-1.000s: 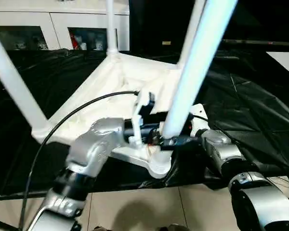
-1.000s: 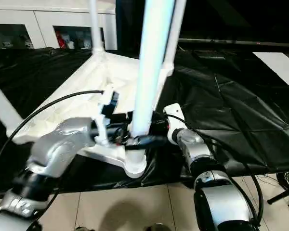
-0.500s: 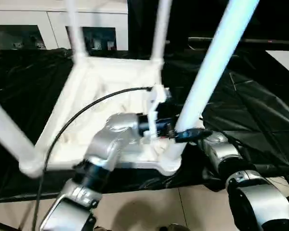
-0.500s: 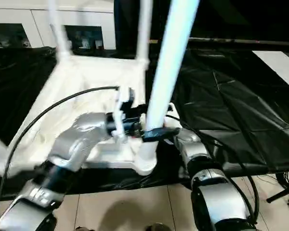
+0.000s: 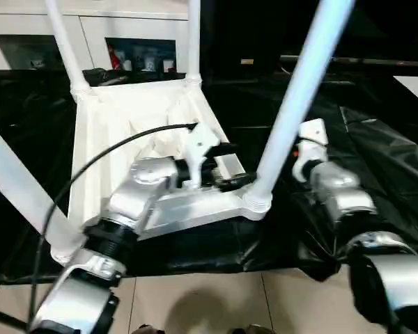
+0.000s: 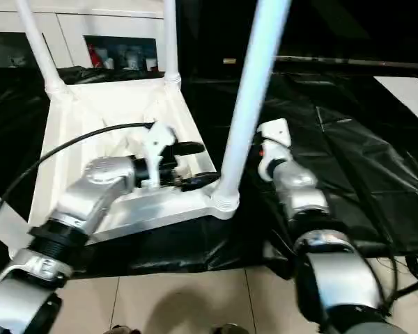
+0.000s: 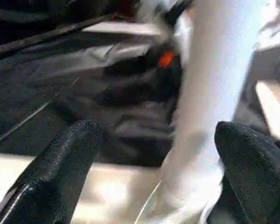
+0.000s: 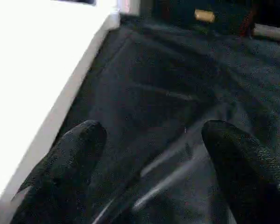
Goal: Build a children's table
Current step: Rotate table base
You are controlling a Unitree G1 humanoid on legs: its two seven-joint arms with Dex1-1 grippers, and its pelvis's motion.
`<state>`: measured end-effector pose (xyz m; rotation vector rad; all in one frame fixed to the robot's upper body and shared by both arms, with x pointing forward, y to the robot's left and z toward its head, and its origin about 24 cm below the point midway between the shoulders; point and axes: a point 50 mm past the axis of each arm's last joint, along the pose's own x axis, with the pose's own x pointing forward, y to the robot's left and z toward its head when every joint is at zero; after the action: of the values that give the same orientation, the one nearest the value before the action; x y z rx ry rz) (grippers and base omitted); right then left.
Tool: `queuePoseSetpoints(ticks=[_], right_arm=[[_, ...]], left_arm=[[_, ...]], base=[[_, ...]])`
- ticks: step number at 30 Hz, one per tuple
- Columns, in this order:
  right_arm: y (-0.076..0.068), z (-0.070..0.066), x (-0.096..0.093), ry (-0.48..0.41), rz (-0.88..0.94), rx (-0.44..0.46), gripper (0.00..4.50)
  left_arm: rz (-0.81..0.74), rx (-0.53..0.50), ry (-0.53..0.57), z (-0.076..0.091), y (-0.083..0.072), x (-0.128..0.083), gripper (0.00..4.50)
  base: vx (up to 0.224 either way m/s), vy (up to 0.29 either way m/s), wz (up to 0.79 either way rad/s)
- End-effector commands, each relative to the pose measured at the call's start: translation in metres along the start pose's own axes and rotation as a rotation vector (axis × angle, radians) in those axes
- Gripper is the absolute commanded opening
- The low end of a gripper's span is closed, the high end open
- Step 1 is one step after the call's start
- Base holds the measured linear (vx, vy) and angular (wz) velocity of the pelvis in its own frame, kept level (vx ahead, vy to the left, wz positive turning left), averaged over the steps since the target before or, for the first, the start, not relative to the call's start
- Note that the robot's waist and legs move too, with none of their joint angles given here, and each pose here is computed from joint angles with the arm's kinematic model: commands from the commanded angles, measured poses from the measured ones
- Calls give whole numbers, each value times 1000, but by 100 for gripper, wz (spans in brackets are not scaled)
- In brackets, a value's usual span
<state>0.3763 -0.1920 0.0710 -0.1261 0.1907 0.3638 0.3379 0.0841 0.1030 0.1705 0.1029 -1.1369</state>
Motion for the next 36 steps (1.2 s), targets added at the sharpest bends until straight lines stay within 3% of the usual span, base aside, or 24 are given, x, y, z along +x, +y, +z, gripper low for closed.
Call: queuePoseSetpoints(ticks=[1, 4, 7, 11, 13, 16, 20, 22, 24, 26, 34, 36], right_arm=[[-6, -6, -11, 31, 73, -43, 381], [-7, -18, -25, 94, 188, -112, 381], [-5, -29, -44, 169, 307, -196, 381], [-7, -30, -50, 188, 319, -224, 381], [-9, -24, -59, 189, 310, -246, 381], [-9, -22, -65, 193, 320, -252, 381], [-6, -20, -77, 220, 371, -258, 381], [-5, -19, -81, 228, 387, -257, 381], [1, -18, -91, 240, 484, -248, 381], [5, -17, -98, 264, 561, -251, 381], [6, -29, -114, 376, 721, -229, 381], [4, -29, -115, 383, 724, -228, 381]], left_arm=[[-17, -15, 37, -9, 0, -8, 447], [-101, -49, 97, -19, -9, -12, 447], [-178, -71, 239, -36, -21, -16, 447], [-168, -83, 252, -37, -24, -11, 419], [-195, -86, 282, -33, -33, -6, 408], [-172, -79, 321, -33, -34, -5, 374], [-131, -89, 387, -36, -35, -5, 365], [-116, -95, 396, -35, -35, -4, 329], [-75, -100, 434, -37, -34, -4, 327], [-48, -103, 458, -38, -33, -4, 294], [-24, -119, 484, -38, -34, -1, 232], [-19, -120, 484, -38, -33, 0, 199]], base=[[0, 0, 0], [0, 0, 0], [0, 0, 0], [0, 0, 0], [0, 0, 0], [0, 0, 0], [0, 0, 0], [0, 0, 0], [0, 0, 0], [0, 0, 0], [0, 0, 0], [0, 0, 0]])
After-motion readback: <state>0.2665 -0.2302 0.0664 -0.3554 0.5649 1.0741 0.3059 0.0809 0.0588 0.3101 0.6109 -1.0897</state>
